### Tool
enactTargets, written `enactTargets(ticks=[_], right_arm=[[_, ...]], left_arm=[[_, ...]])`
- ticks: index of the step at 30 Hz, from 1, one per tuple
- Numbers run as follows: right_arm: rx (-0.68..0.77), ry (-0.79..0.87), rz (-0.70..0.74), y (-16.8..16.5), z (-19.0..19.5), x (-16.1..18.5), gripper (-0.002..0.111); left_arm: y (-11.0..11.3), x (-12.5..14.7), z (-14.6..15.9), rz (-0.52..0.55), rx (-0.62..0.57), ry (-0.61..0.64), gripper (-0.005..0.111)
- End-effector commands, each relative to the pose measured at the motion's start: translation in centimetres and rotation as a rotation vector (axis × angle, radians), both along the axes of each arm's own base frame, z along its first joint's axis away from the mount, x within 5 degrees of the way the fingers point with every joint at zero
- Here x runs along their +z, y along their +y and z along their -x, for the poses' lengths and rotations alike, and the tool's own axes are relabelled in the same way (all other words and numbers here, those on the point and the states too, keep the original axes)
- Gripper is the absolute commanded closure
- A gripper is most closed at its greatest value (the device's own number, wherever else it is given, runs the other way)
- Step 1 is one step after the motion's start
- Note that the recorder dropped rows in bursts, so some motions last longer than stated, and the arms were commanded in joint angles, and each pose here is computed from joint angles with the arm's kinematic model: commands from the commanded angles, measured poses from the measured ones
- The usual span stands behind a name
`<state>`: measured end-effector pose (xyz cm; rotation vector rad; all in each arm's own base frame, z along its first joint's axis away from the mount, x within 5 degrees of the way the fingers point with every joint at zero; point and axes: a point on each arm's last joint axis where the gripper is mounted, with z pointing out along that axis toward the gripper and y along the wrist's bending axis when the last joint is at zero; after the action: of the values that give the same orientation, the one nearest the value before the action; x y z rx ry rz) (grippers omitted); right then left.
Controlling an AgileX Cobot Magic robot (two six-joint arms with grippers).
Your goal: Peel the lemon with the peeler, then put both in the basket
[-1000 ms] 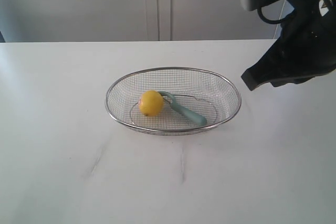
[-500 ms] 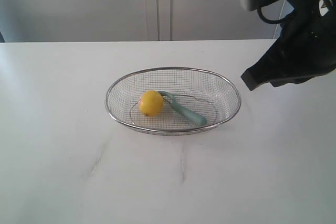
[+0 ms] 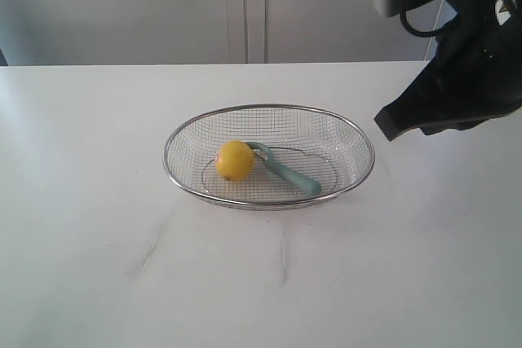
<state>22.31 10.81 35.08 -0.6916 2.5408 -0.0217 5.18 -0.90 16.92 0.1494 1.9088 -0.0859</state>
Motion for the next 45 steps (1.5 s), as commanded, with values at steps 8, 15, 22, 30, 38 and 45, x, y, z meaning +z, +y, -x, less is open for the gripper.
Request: enactTargets(ticks=[8, 15, 22, 30, 38, 45], right_arm=[[-0.008, -0.010, 0.003, -0.3, 0.0, 0.1, 0.108], [-0.008, -0.010, 0.003, -0.3, 0.0, 0.1, 0.108], [-0.008, -0.010, 0.003, -0.3, 0.0, 0.1, 0.108], [-0.024, -0.001, -0.001, -0.2, -0.2, -0.1, 0.108], [-0.078, -0.271, -0.152, -4.6, 6.3, 6.3, 0.108], [-0.339, -0.685, -0.247, -11.1, 16.8, 10.8, 0.108]], left_arm=[[0.0, -0.1, 0.0, 0.023, 0.000, -0.002, 0.107], [0.0, -0.1, 0.0, 0.023, 0.000, -0.002, 0.107], [0.0, -0.1, 0.0, 0.023, 0.000, -0.002, 0.107], [0.0, -0.1, 0.0, 0.023, 0.000, -0.002, 0.107], [0.0, -0.1, 0.0, 0.023, 0.000, -0.002, 0.107], [0.0, -0.1, 0.0, 0.023, 0.000, -0.002, 0.107]])
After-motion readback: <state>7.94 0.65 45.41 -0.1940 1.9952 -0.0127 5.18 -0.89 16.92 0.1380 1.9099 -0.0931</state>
